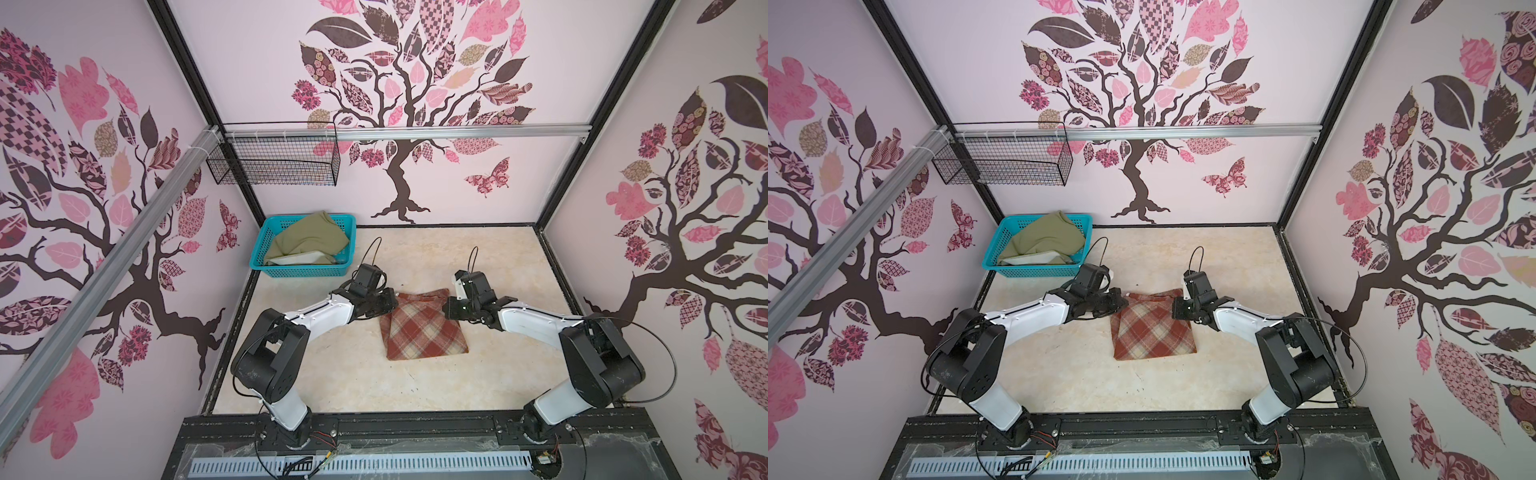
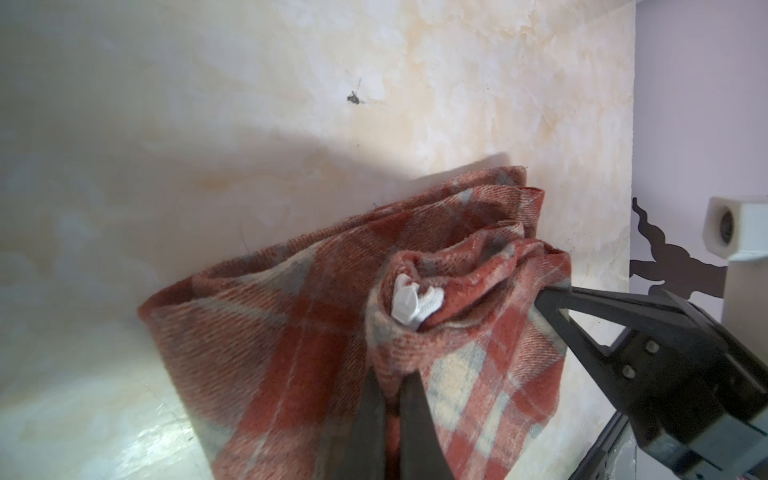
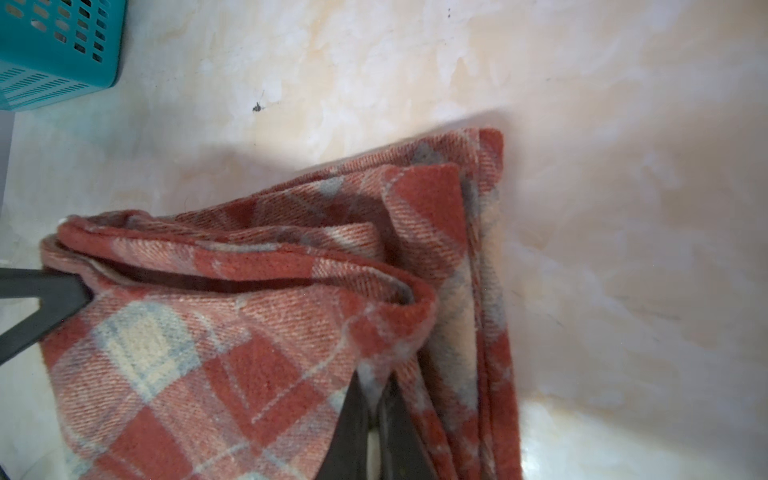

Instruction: Fold and stack the skirts

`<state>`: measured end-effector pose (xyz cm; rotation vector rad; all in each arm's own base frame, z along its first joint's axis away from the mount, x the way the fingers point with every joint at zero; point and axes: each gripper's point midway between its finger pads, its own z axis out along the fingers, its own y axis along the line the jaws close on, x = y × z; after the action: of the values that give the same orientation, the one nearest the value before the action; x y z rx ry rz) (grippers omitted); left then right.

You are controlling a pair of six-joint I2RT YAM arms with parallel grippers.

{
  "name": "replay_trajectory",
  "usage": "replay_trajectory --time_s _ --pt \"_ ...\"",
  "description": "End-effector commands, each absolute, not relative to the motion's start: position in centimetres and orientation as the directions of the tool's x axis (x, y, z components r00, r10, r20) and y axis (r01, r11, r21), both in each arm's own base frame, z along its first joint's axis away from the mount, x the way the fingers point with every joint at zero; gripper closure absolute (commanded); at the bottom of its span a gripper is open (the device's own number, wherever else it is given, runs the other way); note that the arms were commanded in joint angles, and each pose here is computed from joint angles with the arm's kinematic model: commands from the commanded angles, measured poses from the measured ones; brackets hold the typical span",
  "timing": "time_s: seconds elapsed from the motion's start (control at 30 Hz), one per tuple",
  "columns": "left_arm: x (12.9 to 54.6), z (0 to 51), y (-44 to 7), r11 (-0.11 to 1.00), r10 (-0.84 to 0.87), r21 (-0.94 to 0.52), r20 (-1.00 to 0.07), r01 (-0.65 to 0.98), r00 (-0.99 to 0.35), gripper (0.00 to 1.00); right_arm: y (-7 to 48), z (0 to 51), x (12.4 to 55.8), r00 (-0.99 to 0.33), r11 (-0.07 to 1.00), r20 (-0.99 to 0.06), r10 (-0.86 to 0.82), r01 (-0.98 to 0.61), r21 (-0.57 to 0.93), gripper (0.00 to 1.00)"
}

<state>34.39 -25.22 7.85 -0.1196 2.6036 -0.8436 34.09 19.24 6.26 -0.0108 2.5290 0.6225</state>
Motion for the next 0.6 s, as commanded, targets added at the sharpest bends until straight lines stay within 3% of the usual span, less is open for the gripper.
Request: replay_trajectory --time_s 0.0,0.1,0.13,0.2,0.27,0.3,0.37,0.43,0.57 --pt "34.2 6.9 -23.6 0.839 -0.249 -0.543 -0.346 -0.024 -0.905 1.0 19.2 6.6 34.8 -0.852 0.899 -0.512 0.111 -0.134 0.417 0.92" --pt "33.9 6.1 -23.3 0.846 -0.249 -0.531 -0.329 -0.04 -0.911 1.0 19.2 6.1 34.9 -0.856 0.901 -0.505 0.109 -0.129 0.414 0.87" --pt "33.9 6.0 -23.3 0.847 -0.25 -0.53 -0.329 -0.041 -0.911 1.0 19.2 6.1 34.9 -0.856 0.901 -0.506 0.109 -0.13 0.414 0.8" --pt "33.9 5.8 -23.0 0.856 -0.253 -0.515 -0.33 -0.051 -0.909 1.0 19.0 6.1 34.9 -0.855 0.907 -0.507 0.11 -0.123 0.403 0.57" --pt "34.0 5.9 -22.8 0.862 -0.254 -0.504 -0.339 -0.053 -0.906 1.0 18.6 6.4 34.6 -0.855 0.911 -0.506 0.111 -0.116 0.396 0.45" --pt "34.0 6.1 -22.6 0.864 -0.257 -0.5 -0.345 -0.055 -0.903 0.91 18.5 6.5 34.4 -0.855 0.911 -0.506 0.111 -0.116 0.395 0.41" --pt "34.1 6.9 -22.3 0.864 -0.264 -0.501 -0.365 -0.051 -0.893 0.78 18.2 6.6 33.8 -0.858 0.914 -0.503 0.106 -0.115 0.389 0.35" --pt "34.2 7.9 -21.9 0.869 -0.27 -0.493 -0.395 -0.046 -0.878 0.71 17.9 6.3 33.0 -0.866 0.915 -0.49 0.099 -0.114 0.388 0.32" --pt "34.3 9.9 -21.1 0.882 -0.264 -0.47 -0.441 -0.031 -0.858 0.68 17.5 4.9 31.9 -0.883 0.917 -0.461 0.094 -0.103 0.385 0.31"
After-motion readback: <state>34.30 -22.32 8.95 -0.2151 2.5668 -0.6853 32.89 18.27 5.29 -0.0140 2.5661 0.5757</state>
